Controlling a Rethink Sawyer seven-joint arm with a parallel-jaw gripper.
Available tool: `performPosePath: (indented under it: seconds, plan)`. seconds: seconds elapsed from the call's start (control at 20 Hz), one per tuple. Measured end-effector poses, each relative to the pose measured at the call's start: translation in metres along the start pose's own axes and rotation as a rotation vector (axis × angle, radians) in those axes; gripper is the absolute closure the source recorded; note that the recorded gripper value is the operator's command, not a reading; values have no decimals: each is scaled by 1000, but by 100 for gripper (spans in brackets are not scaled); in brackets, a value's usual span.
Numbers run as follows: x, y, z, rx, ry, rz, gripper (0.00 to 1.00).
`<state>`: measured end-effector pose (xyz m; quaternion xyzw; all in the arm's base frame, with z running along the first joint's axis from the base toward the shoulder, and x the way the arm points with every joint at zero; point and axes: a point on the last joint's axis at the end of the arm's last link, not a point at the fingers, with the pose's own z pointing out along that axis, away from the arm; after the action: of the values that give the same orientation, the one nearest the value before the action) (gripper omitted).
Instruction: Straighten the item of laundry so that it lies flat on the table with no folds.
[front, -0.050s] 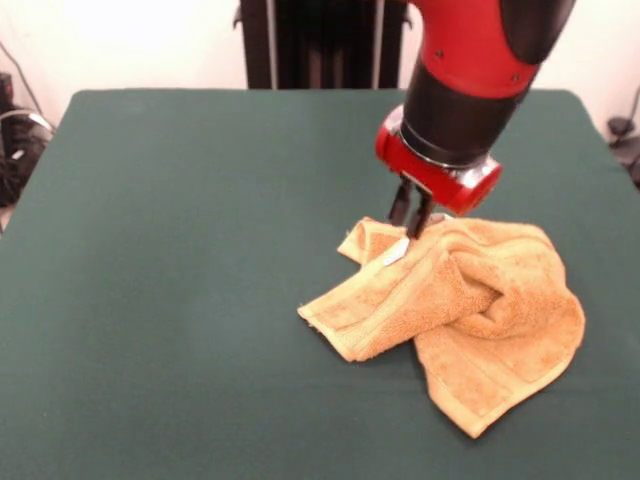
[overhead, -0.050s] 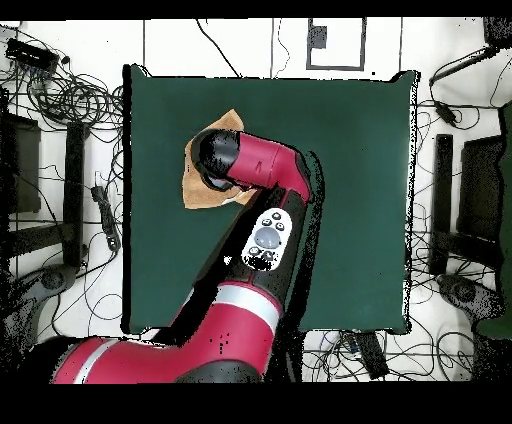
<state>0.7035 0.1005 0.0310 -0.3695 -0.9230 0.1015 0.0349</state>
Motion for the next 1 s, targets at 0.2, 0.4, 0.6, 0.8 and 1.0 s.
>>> performPosePath:
  seconds: [0.2,0.4,0.6,0.8,1.0]
  plan:
    - [-22,-10,1,-8,-28,15,0]
    - [-56,-30,10,-2,-46,41,0]
    - [-90,-52,17,8,-64,64,0]
    - [-113,-69,24,12,-71,82,0]
    - [-118,-73,30,-2,-67,99,0]
